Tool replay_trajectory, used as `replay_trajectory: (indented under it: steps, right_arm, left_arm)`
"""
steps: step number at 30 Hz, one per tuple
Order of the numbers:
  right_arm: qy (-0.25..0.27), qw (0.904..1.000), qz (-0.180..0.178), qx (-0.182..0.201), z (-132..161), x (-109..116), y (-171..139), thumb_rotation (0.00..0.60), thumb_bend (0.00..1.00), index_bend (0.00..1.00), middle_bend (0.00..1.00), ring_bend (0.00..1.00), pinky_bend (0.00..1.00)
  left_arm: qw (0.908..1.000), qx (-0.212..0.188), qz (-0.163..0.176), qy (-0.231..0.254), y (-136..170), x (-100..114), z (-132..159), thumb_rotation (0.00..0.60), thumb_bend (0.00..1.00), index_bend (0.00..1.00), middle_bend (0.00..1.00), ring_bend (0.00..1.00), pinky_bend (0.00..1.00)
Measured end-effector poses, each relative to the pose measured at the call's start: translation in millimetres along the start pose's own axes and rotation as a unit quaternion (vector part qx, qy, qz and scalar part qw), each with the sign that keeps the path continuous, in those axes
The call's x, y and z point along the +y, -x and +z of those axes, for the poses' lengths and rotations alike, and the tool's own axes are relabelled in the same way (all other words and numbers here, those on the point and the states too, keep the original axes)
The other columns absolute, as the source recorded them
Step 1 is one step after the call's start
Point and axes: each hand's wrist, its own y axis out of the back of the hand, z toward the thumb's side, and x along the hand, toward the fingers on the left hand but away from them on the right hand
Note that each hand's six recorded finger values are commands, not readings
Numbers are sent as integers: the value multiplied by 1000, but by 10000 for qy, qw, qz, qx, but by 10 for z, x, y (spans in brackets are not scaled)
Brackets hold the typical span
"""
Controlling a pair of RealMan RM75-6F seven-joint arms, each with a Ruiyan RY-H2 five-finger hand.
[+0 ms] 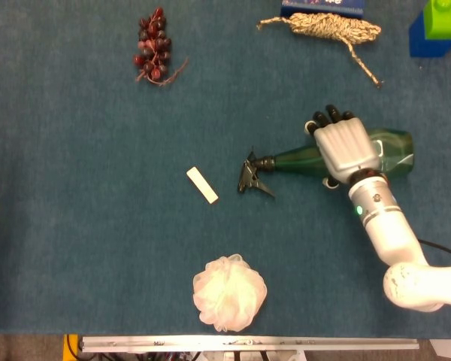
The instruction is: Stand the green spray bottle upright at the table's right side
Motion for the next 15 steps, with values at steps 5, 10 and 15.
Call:
replay_trajectory:
  steps: [5,10,15]
  right_arm:
    - [-2,10000,42,37,23,-24,24,600,0,277,193,87,227]
    - [-22,10000,75,42,23,-45,44,600,0,277,207,87,226]
    - [-39,9999,106,9,4,-60,61,600,0,277,220,90,226]
  left_arm:
    - [10000,-1,2,-1,-2,1,0,600,0,0,0,0,0]
    - [10000,-1,0,-1,-1,0,0,600,0,0,0,0,0]
    - [10000,-1,2,-2,-2,1,0,600,0,0,0,0,0]
